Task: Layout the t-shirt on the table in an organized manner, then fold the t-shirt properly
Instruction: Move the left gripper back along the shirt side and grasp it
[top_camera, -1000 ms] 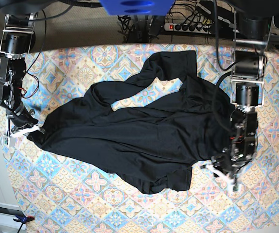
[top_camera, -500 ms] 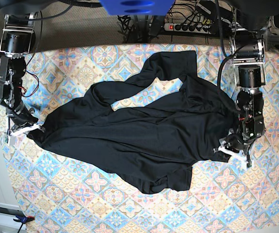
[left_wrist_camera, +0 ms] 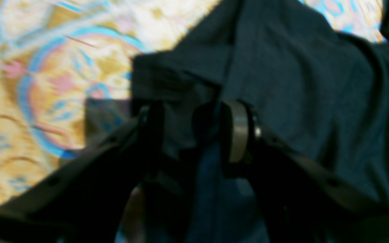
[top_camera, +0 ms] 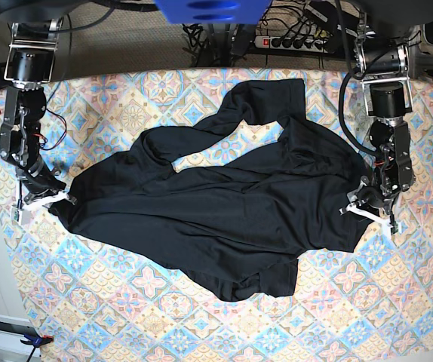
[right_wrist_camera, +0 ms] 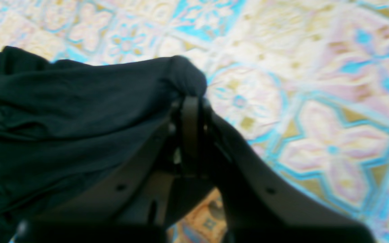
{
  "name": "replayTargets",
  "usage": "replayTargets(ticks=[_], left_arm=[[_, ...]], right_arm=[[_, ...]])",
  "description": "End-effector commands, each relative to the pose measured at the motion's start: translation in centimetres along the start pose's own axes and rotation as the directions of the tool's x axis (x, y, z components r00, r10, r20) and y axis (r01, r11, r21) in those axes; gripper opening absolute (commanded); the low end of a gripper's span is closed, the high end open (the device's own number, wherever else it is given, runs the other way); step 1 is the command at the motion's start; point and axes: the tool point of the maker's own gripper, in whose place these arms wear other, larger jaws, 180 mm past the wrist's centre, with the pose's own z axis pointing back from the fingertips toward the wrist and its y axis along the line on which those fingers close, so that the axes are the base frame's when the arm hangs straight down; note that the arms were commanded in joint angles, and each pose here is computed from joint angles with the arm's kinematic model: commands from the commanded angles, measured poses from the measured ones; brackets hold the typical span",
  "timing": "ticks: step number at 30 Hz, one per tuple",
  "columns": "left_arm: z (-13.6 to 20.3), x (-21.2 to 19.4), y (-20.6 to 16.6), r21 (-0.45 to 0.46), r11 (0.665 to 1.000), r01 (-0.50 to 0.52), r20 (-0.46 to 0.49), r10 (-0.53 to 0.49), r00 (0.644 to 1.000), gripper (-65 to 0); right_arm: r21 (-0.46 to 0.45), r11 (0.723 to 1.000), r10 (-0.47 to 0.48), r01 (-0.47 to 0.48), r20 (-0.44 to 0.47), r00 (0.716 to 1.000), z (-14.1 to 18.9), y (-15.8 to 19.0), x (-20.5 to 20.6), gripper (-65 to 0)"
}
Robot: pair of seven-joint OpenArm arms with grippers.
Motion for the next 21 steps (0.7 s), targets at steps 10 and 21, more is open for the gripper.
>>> replayTargets(ticks=[10, 21], left_arm=[[0.2, 1.8, -1.3, -0.028, 1.000, 0.001, 0.049, 0.000, 0.999, -38.3], [0.4, 1.9, -1.5, -0.056, 0.998, 0.039, 0.047, -0.036, 0.998, -63.4]], right_arm=[[0.008, 1.000, 0.021, -0.021, 0.067, 0.998, 0.4, 0.2, 2.7, -65.0], [0.008, 1.000, 0.021, -0.021, 0.067, 0.998, 0.4, 0.2, 2.7, -65.0]])
